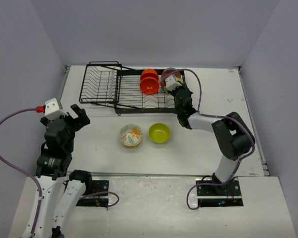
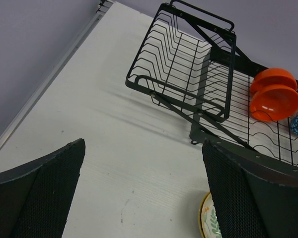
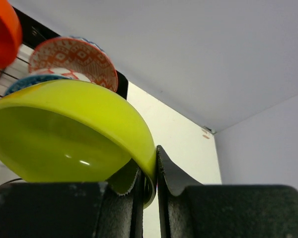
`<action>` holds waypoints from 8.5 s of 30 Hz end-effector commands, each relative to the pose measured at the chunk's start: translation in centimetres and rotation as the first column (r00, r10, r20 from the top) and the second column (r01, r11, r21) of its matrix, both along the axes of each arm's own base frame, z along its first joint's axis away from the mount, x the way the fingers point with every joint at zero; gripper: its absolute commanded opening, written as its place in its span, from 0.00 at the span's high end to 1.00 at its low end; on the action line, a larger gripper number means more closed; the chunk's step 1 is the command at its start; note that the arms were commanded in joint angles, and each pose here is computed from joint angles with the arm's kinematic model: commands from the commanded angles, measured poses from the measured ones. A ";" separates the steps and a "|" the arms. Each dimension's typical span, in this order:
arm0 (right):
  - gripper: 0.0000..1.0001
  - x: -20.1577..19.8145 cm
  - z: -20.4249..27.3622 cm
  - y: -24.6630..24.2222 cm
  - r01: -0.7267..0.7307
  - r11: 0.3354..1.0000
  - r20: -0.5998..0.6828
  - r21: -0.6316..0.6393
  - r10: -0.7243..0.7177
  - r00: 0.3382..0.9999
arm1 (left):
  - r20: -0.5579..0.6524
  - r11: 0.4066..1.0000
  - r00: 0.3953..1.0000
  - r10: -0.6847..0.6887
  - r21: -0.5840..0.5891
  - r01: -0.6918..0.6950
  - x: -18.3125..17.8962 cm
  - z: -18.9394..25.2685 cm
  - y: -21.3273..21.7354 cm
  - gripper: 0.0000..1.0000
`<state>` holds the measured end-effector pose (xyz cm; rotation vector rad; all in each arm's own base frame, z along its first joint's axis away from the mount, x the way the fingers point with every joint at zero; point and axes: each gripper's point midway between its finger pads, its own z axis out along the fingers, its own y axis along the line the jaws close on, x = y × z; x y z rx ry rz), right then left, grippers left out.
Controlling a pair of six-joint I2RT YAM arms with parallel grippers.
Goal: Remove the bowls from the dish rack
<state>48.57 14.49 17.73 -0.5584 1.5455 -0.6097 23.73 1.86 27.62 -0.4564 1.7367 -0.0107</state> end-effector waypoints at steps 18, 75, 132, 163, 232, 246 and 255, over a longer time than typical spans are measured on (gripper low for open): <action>1.00 -18.9 0.9 7.7 0.045 0.771 -0.669 0.636 0.521 0.529 | 0.033 1.000 0.999 0.010 0.001 -0.010 0.0 0.8 0.2 0.00; 0.68 -19.5 -10.0 9.0 0.054 0.933 -0.922 0.355 0.340 0.186 | 0.007 0.998 0.998 -0.062 0.000 0.062 0.6 0.1 -1.1 0.00; 0.01 -15.4 7.3 -4.0 0.105 0.748 -0.286 0.655 0.117 0.951 | -0.268 0.938 0.904 -0.333 0.000 0.345 5.9 -2.4 -16.0 0.00; 0.30 6.6 2.0 13.2 -0.402 0.915 -0.340 -0.034 0.368 0.865 | -0.221 0.987 0.967 -0.129 0.061 0.146 2.5 -4.6 -4.2 0.00; 1.00 9.0 2.3 16.0 -0.189 0.955 0.071 -0.229 0.210 0.975 | -0.194 0.983 0.968 -0.160 0.057 0.174 2.4 -3.9 -4.5 0.00; 1.00 4.9 7.4 15.7 -0.307 0.950 0.042 -0.065 0.310 0.950 | -0.194 0.985 0.969 -0.151 0.059 0.165 2.5 -3.9 -4.3 0.00; 1.00 4.6 9.1 14.8 -0.299 0.954 0.053 0.017 0.298 0.953 | -0.200 0.987 0.971 -0.135 0.060 0.150 2.4 -4.0 -4.0 0.00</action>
